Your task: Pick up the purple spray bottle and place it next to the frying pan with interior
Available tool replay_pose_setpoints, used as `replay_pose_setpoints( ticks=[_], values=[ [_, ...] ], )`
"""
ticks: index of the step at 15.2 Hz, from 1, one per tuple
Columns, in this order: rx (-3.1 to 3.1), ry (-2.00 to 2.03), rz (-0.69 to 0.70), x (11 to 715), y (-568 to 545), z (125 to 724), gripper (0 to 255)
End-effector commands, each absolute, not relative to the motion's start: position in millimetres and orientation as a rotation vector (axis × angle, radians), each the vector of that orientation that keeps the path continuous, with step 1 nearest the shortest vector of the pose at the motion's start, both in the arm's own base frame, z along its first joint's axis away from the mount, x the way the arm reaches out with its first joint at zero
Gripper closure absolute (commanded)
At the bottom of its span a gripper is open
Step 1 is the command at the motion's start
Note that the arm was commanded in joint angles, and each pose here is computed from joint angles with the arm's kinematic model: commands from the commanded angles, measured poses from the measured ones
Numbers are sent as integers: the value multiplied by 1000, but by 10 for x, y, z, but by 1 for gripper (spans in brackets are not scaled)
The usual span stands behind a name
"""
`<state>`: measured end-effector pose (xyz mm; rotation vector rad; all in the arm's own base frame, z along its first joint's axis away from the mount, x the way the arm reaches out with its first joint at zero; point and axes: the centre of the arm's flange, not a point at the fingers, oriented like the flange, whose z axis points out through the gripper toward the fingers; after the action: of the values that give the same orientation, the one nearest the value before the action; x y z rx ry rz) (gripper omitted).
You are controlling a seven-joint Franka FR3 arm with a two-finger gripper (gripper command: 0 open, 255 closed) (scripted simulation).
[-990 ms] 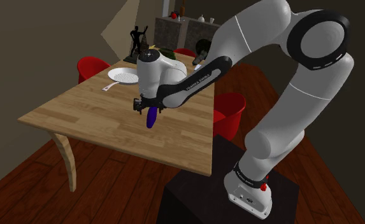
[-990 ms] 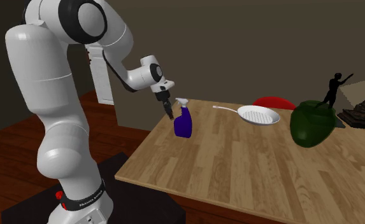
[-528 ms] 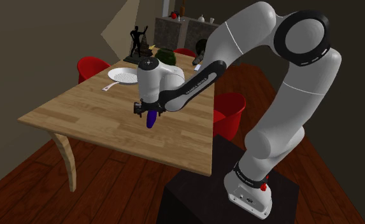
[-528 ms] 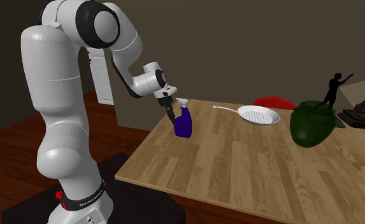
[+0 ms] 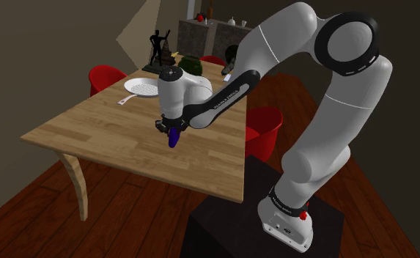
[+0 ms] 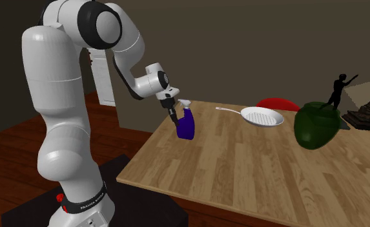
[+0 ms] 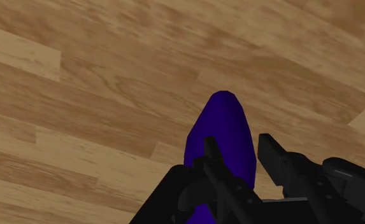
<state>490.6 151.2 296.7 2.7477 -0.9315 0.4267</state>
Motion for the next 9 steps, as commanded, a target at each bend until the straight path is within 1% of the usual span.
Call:
replay_pose_setpoints(
  ticks=[1,9],
  values=[
    [2747,-932,426,4906,1510,2965,255],
    [2747,-932,426,4906,1510,3017,255]
  ],
)
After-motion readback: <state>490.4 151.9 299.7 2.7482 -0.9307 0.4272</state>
